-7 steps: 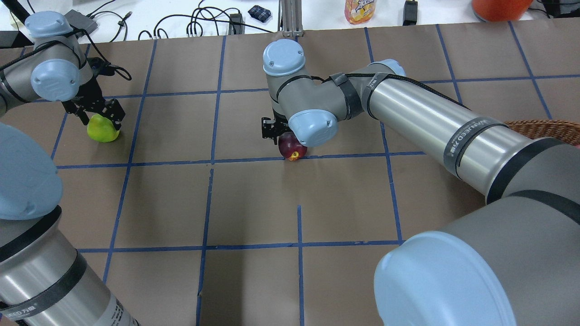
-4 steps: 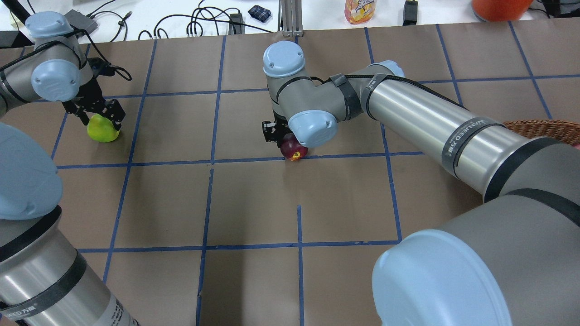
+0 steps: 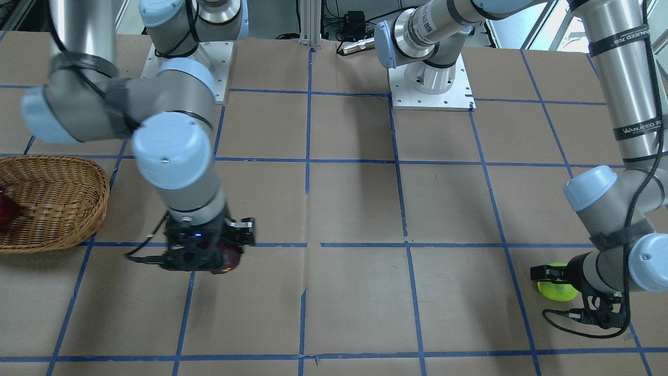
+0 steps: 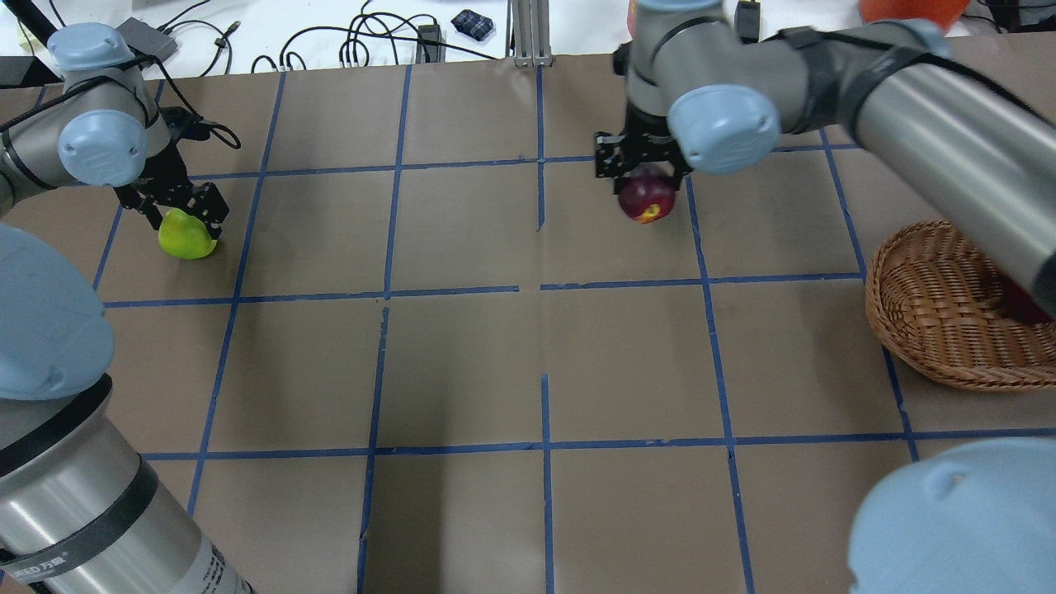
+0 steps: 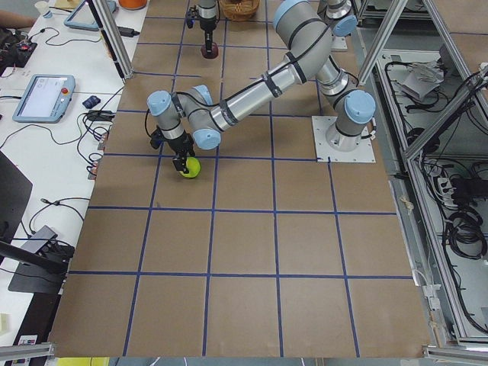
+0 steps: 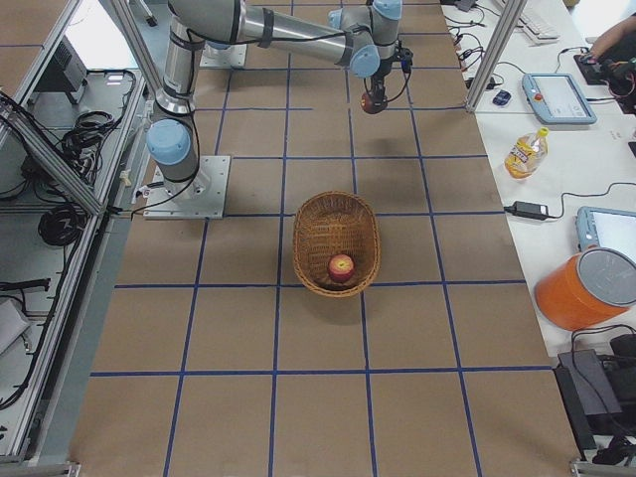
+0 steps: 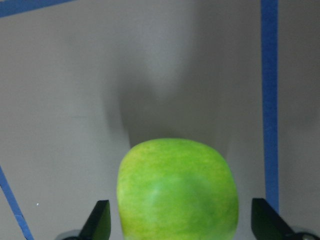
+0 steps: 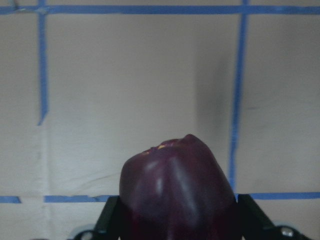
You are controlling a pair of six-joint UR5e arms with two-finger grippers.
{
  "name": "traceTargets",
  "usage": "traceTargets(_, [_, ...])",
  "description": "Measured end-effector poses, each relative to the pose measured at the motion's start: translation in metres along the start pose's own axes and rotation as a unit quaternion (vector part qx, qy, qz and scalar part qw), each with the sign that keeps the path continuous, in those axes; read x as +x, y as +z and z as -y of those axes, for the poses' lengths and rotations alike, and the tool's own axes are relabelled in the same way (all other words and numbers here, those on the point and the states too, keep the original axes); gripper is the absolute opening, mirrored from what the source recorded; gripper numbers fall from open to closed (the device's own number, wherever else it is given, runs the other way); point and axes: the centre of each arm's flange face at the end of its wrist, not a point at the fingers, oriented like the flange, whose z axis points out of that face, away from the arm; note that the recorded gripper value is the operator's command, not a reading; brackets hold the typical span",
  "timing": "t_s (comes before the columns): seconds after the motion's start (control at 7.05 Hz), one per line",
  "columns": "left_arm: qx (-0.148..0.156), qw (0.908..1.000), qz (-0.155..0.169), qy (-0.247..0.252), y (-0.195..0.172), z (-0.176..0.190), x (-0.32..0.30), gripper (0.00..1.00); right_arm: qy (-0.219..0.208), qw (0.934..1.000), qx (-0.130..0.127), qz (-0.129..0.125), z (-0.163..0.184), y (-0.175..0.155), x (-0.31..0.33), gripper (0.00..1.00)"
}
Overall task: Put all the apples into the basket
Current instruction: 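Carry the dark apple into the basket with the right gripper and release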
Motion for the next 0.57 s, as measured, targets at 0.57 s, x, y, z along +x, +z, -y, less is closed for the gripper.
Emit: traceTargets(0.57, [0.037, 0.9976, 0.012, 0.057, -0.030, 0.005, 0.003, 0.00, -0.037, 0.9982, -0.028, -0.039, -0.044, -0.016, 0.273, 0.13])
